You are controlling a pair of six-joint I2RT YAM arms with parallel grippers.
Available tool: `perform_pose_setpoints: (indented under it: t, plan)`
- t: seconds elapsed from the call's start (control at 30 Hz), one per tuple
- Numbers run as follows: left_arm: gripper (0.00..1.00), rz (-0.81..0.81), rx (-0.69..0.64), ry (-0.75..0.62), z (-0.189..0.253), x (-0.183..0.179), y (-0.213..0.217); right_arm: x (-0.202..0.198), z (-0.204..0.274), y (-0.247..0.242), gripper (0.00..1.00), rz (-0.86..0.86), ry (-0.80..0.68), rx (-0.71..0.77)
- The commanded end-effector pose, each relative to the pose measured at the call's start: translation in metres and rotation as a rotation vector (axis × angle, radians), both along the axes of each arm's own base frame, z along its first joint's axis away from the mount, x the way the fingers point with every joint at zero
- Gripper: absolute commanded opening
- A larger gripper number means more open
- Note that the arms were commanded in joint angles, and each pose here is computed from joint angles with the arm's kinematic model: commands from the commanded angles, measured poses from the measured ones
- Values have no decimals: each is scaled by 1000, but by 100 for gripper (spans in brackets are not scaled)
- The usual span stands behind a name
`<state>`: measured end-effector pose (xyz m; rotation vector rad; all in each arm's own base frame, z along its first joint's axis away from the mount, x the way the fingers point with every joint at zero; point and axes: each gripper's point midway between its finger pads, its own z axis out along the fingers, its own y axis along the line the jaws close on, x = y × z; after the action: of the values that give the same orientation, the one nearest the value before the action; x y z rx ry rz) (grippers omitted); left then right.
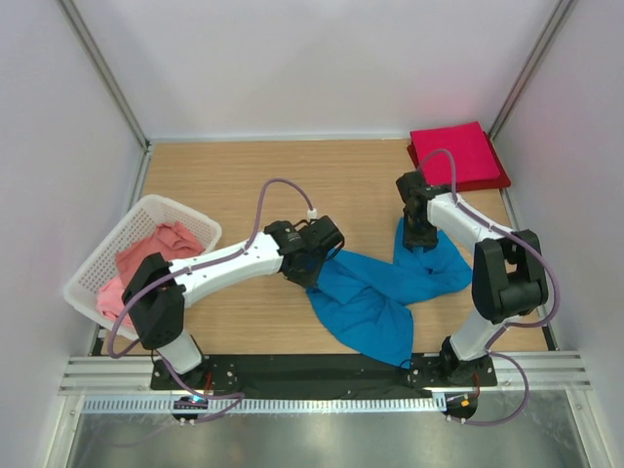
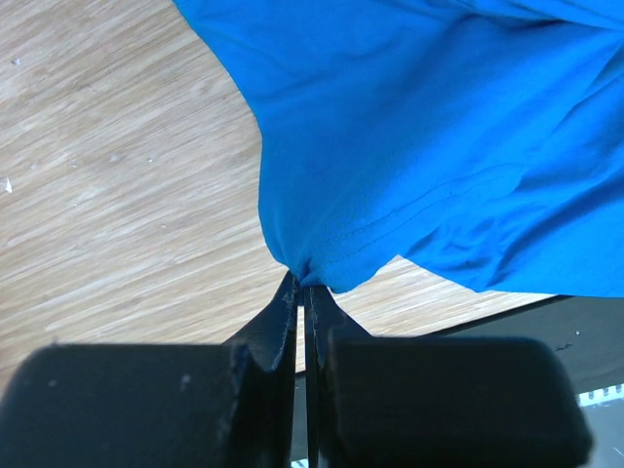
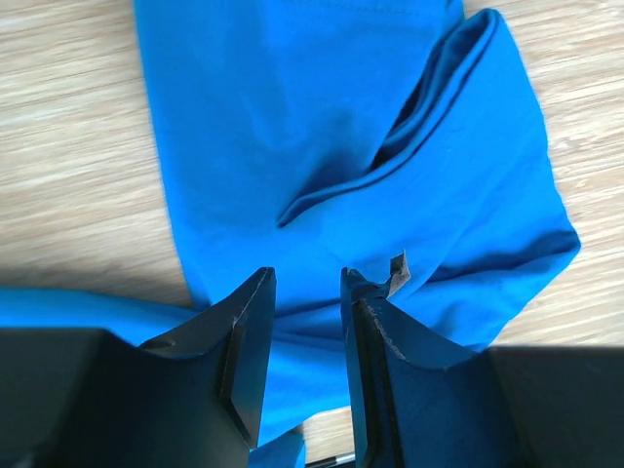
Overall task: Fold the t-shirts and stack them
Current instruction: Flatten the tshirt out
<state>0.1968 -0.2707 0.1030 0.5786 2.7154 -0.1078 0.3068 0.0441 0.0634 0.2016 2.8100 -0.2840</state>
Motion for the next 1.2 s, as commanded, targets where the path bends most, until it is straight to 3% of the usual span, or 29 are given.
perform_pose_setpoints:
  t: [0.0, 0.2, 0.6, 0.67, 0.7, 0.73, 0.8, 0.93, 0.97, 1.07, 1.17]
  plan:
    - [0, 11, -39, -19, 10, 4, 0, 2, -6, -12, 40, -2, 5, -61]
    - [0, 21, -45, -13, 9, 6, 2, 1, -16, -4, 40, 15, 9, -20]
    - [0, 32, -56, -7, 10, 8, 0, 9, -33, -11, 36, 1, 37, -81]
    - [0, 36, -56, -9, 12, 9, 1, 15, -30, -14, 31, -12, 30, -105]
    - [0, 40, -56, -13, 13, 9, 2, 18, -28, -19, 21, -28, 24, -133]
    - [0, 41, -54, -14, 14, 10, 3, 20, -24, -21, 21, -37, 17, -147]
    - [0, 58, -40, -31, 22, 14, 8, 24, -3, -30, 1, -79, 7, -194]
    - [0, 156, -15, -102, 53, 42, 29, 34, 70, -63, 1, -187, -52, -334]
    - [0, 199, -18, -120, 61, 52, 39, 37, 108, -72, 1, -216, -106, -369]
    - [0, 259, -57, -197, 100, 69, 51, 38, 174, -92, 1, -298, -229, -398]
    - [0, 295, -110, -254, 132, 77, 57, 29, 210, -107, 1, -365, -286, -390]
